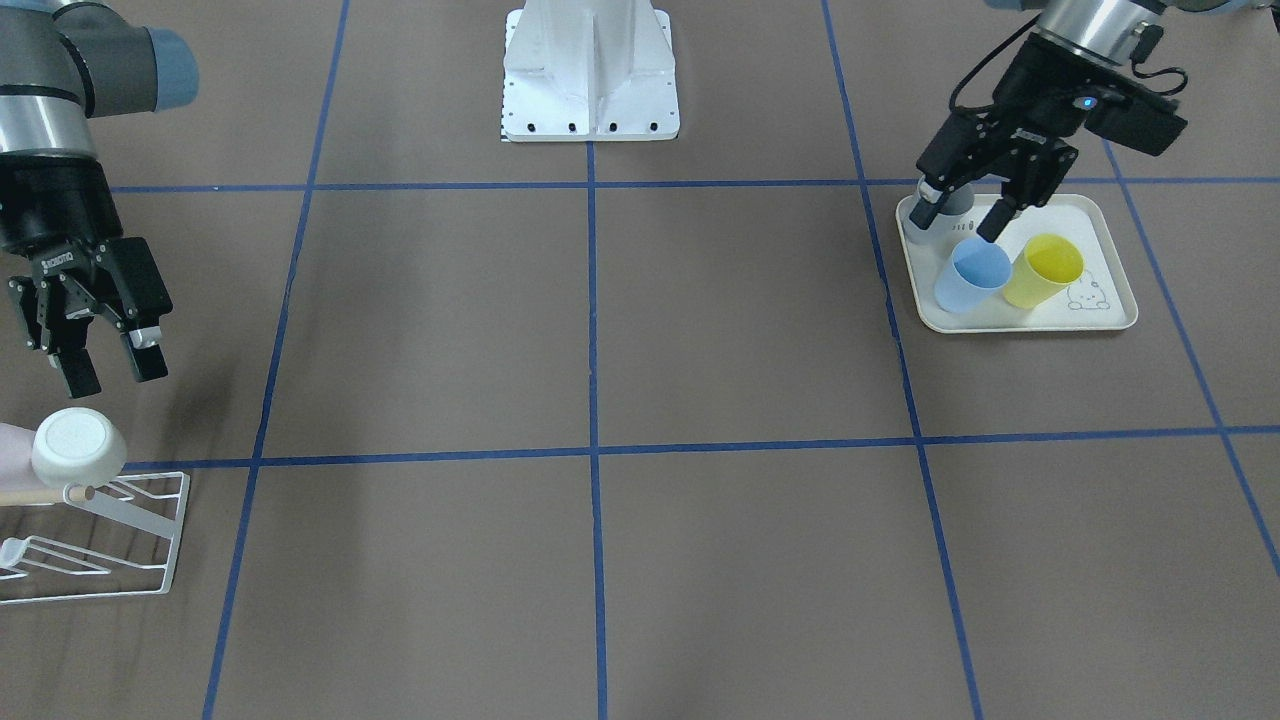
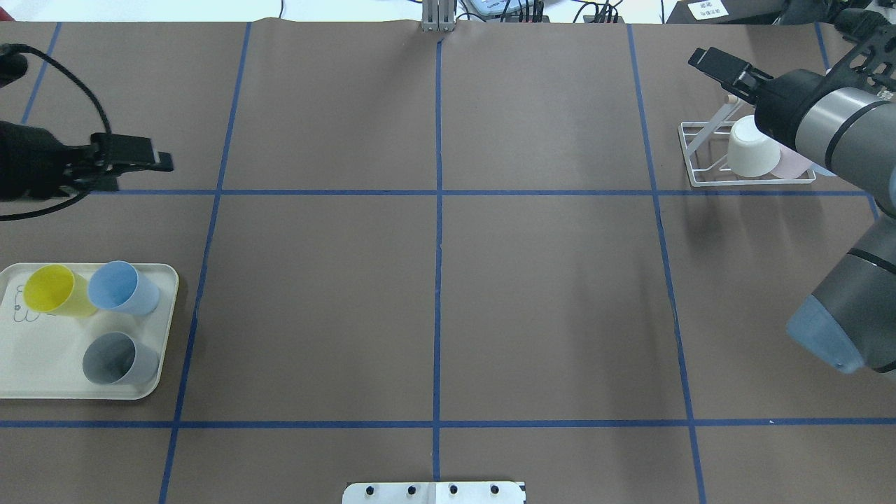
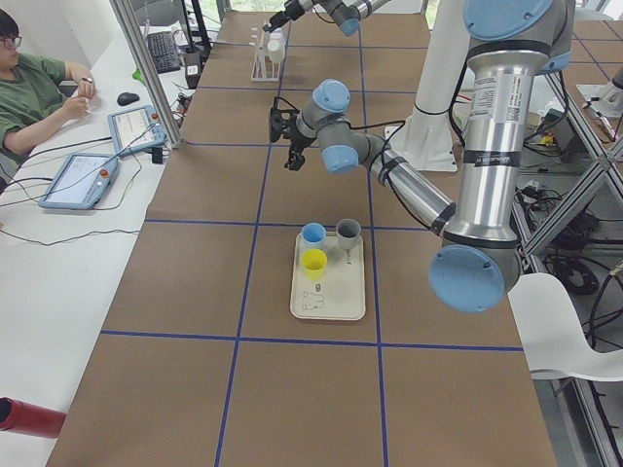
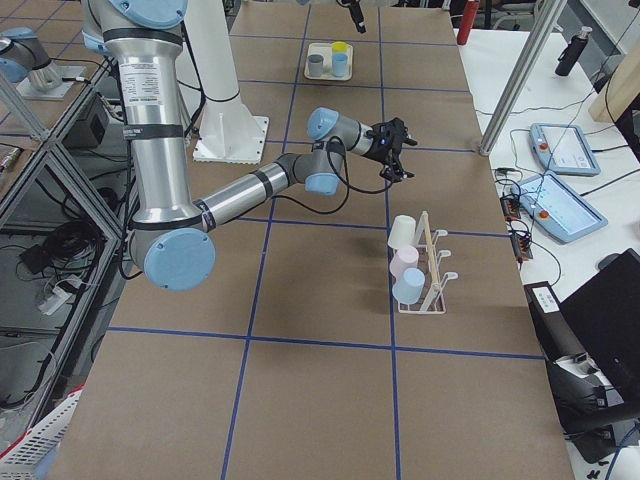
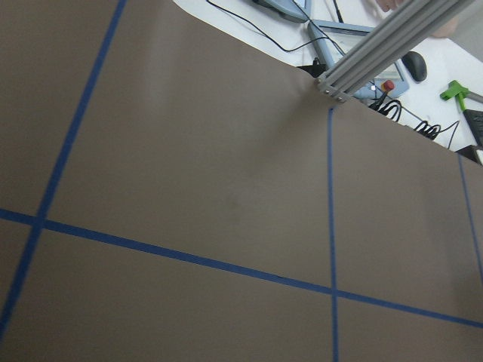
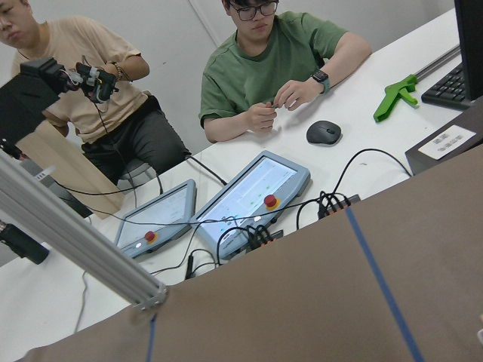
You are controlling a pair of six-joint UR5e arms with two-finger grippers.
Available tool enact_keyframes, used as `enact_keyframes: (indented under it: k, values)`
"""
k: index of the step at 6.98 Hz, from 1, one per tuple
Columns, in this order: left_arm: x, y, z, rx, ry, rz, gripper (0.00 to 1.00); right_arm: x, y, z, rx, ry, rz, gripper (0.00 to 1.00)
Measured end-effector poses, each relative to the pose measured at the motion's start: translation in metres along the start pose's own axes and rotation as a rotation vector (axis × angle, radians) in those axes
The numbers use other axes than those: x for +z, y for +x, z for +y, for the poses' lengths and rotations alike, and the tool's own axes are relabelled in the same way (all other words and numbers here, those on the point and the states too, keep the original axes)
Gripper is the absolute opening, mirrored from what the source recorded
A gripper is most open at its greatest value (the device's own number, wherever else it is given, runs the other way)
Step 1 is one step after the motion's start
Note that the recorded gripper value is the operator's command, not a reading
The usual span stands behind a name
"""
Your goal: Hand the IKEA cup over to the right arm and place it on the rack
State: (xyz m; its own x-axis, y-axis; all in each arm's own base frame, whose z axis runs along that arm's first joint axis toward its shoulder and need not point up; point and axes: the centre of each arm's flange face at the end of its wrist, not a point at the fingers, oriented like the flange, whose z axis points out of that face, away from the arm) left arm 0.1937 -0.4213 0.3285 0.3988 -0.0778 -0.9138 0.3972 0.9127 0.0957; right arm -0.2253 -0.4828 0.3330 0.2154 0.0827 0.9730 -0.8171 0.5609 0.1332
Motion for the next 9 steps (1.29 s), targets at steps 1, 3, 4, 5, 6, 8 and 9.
enact_keyframes:
  k: [1,3,4,5,6,8,9]
  values:
    - [-0.011,-0.044,0.000,0.026,-0.048,-0.048,1.00,-0.008,-0.018,0.002,0.097,-0.041,-0.060,0.99]
    - [-0.021,-0.116,0.023,0.018,-0.167,-0.123,1.00,-0.017,-0.042,0.016,0.257,-0.118,-0.174,0.99]
    - [-0.019,-0.140,0.033,-0.005,-0.209,-0.157,1.00,-0.017,-0.052,0.028,0.303,-0.155,-0.208,0.99]
    - [-0.009,-0.161,0.039,-0.019,-0.256,-0.178,1.00,-0.015,-0.062,0.045,0.327,-0.191,-0.229,0.99]
    - [0.007,-0.180,0.039,-0.004,-0.304,-0.189,1.00,-0.010,-0.072,0.060,0.337,-0.221,-0.240,0.99]
    - [0.039,-0.210,0.027,0.046,-0.346,-0.211,1.00,0.005,-0.088,0.081,0.343,-0.254,-0.250,0.99]
    - [0.048,-0.221,0.023,0.057,-0.353,-0.222,1.00,0.008,-0.091,0.085,0.344,-0.260,-0.252,0.99]
